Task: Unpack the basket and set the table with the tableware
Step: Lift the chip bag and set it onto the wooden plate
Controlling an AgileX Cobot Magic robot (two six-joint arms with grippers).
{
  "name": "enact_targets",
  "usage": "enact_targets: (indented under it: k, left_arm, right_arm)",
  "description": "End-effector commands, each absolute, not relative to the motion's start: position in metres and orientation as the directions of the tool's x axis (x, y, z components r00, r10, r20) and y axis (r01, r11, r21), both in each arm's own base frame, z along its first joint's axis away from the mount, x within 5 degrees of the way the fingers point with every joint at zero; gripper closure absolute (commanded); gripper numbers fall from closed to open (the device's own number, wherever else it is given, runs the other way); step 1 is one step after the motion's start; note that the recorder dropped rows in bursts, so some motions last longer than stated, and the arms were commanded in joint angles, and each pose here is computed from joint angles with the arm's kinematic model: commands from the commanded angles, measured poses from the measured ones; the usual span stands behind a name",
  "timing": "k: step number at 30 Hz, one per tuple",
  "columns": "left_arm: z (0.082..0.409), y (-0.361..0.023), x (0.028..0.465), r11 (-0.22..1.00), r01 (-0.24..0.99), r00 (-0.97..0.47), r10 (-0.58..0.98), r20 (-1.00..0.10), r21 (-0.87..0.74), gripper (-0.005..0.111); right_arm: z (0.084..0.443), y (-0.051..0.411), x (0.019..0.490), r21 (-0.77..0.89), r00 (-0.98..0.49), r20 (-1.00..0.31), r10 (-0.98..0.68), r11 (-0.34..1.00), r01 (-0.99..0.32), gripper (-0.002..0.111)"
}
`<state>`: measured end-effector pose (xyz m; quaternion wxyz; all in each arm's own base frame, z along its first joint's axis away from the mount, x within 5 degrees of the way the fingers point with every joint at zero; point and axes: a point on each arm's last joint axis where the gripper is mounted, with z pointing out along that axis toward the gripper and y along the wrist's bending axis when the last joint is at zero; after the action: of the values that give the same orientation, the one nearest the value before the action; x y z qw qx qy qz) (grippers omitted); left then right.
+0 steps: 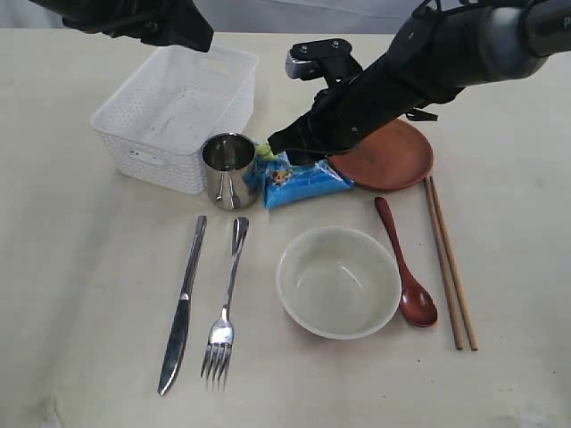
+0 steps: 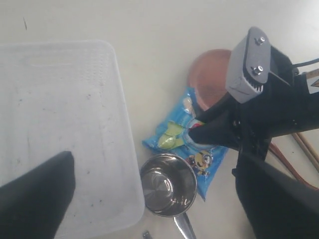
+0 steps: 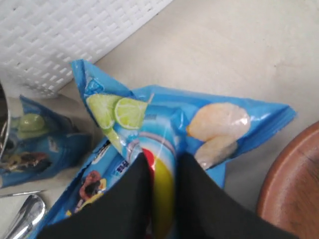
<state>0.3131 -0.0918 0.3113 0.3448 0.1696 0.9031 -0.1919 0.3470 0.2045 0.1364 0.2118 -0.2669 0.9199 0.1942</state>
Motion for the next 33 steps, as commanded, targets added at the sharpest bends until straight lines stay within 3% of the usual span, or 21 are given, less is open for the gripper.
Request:
enact_targets:
  k: [1,9,16,22,27,33]
  left_arm:
    - [0.313,-0.091,0.312,0.872,0.438,-0.697,0.174,-0.696,-0.221,0.025]
    - [0.313,-0.090,0.313,0.872,0.437,-0.695,0.172,-0.699,-0.219,0.025]
    - [0.313,-0.090,0.313,0.872,0.437,-0.695,0.172,-0.699,-0.219,0.025]
    - [0.313,-0.090,0.313,0.872,0.437,-0.695,0.172,-0.699,-0.219,0.025]
    - [0.313,-0.090,0.313,0.873,0.436,-0.694,0.172,-0.699,-0.219,0.025]
    - [0.313,-0.090,0.313,0.873,0.436,-0.693,0.171,-0.700,-0.218,0.025]
  right_arm:
    - [0.139,0.205,0.346,0.243,-0.766,-0.495,-0.411,0.780,-0.577,0.109]
    - [0.147,0.204,0.346,0.239,-0.757,-0.511,-0.407,0.779,-0.580,0.109]
    - [0.201,0.188,0.344,0.180,-0.698,-0.606,-0.383,0.788,-0.589,0.109]
    - [0.240,0.137,0.353,0.190,-0.709,-0.655,-0.262,0.851,-0.490,0.109]
    - [0.236,0.105,0.357,0.234,-0.774,-0.593,-0.221,0.873,-0.429,0.109]
    - [0.208,0.101,0.363,0.267,-0.828,-0.515,-0.220,0.877,-0.399,0.109]
